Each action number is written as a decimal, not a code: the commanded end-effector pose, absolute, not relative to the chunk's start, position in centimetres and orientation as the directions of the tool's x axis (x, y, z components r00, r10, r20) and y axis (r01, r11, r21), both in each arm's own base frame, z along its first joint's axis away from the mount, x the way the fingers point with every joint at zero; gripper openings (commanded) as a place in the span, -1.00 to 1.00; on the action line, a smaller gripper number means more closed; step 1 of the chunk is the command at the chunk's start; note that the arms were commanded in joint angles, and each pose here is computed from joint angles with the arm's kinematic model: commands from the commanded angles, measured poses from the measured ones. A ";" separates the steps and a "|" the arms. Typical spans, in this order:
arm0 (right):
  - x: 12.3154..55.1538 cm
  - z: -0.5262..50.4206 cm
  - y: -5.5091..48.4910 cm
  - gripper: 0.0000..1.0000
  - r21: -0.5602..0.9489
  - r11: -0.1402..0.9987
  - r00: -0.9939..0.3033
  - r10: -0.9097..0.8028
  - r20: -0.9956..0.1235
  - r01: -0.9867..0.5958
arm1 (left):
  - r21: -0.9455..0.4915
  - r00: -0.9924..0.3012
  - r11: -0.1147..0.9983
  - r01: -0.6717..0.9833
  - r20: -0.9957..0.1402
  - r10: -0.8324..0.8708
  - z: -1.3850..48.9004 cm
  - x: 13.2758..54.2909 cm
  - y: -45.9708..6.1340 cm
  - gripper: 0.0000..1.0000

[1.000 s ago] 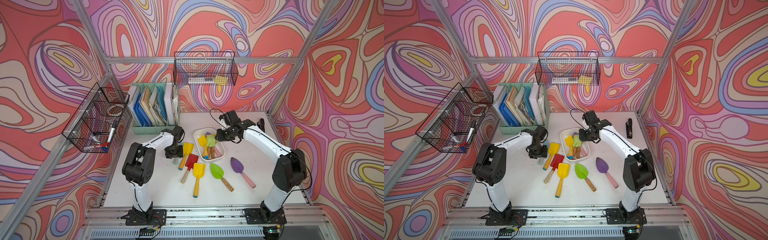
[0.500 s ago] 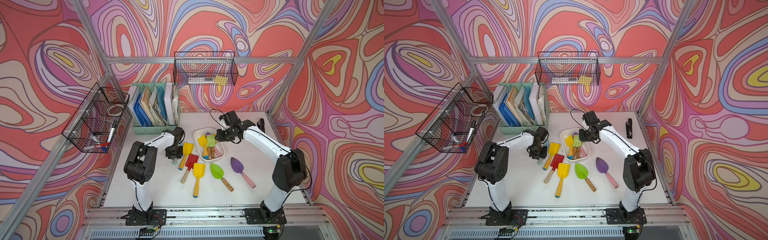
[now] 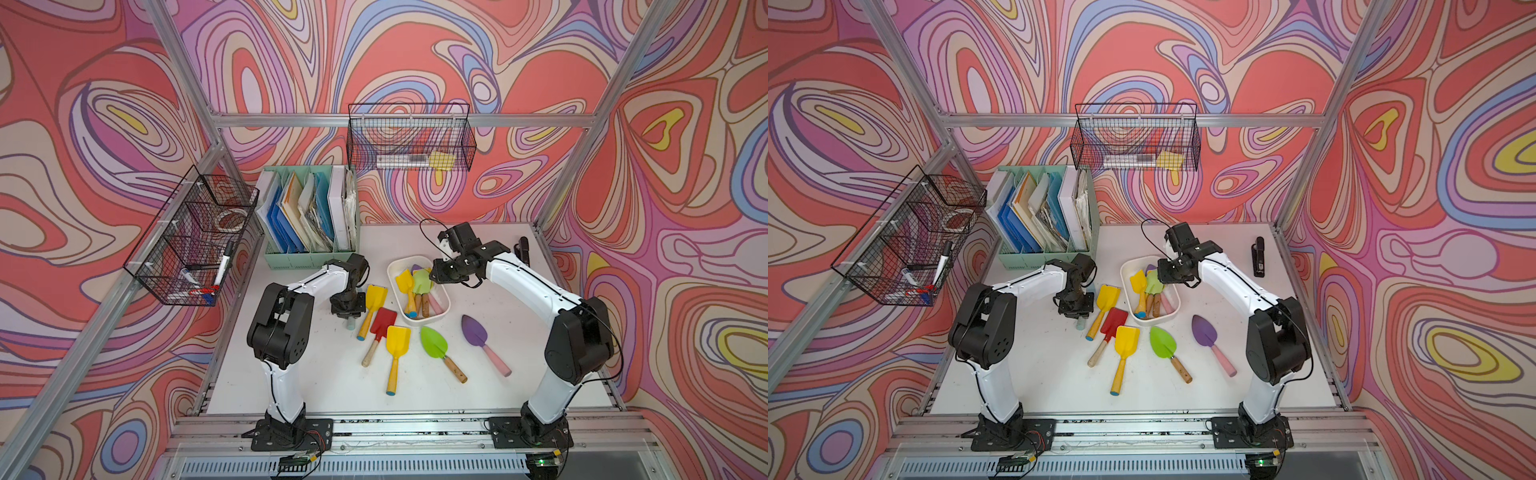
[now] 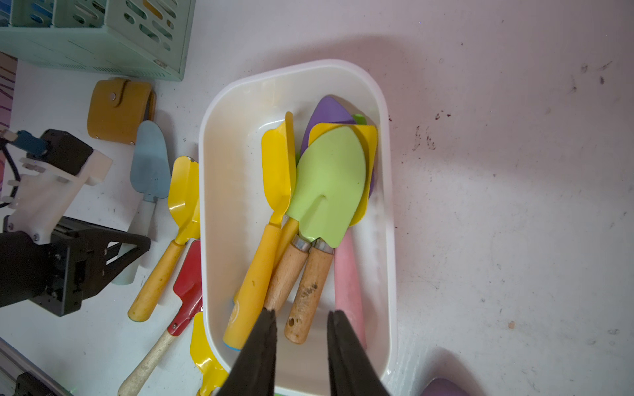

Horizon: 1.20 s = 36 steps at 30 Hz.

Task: Put the shovel into the storage box
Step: Pick up the shovel from the center of the board, then place the shovel in the storage box.

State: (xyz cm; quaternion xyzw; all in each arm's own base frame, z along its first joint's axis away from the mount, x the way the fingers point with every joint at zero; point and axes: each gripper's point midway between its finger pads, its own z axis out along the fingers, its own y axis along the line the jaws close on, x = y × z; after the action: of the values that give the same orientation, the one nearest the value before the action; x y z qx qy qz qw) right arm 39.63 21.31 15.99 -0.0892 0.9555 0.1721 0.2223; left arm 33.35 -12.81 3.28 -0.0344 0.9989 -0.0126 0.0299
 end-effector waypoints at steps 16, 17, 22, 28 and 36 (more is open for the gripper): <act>40.8 20.7 26.8 -0.34 0.543 0.769 -0.854 -0.007 -0.520 -0.337 | -0.243 -0.962 0.958 0.154 -0.260 0.089 15.0 32.9 -20.0 -0.92; 40.9 20.5 27.1 -0.33 0.554 0.761 -0.858 -0.006 -0.514 -0.337 | -0.257 -0.960 0.952 0.165 -0.263 0.096 15.2 32.9 -20.6 -0.92; 41.4 20.2 28.9 -0.31 0.606 0.713 -0.867 -0.006 -0.498 -0.353 | -0.323 -0.955 0.922 0.212 -0.269 0.125 15.7 33.0 -23.8 -0.93; 41.8 19.9 30.0 -0.30 0.627 0.690 -0.873 -0.013 -0.488 -0.361 | -0.346 -0.950 0.907 0.242 -0.275 0.149 16.1 33.0 -25.6 -0.94; 41.9 19.7 30.4 -0.30 0.635 0.682 -0.874 -0.013 -0.486 -0.363 | -0.346 -0.949 0.904 0.251 -0.271 0.160 15.9 32.9 -26.1 -0.94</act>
State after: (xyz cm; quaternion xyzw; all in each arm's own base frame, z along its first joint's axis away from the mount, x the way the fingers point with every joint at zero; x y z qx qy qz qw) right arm 41.46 29.51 18.83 -0.0986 0.8968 0.3716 0.2187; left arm 32.49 -25.34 15.47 0.1024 0.9712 -0.1830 0.1128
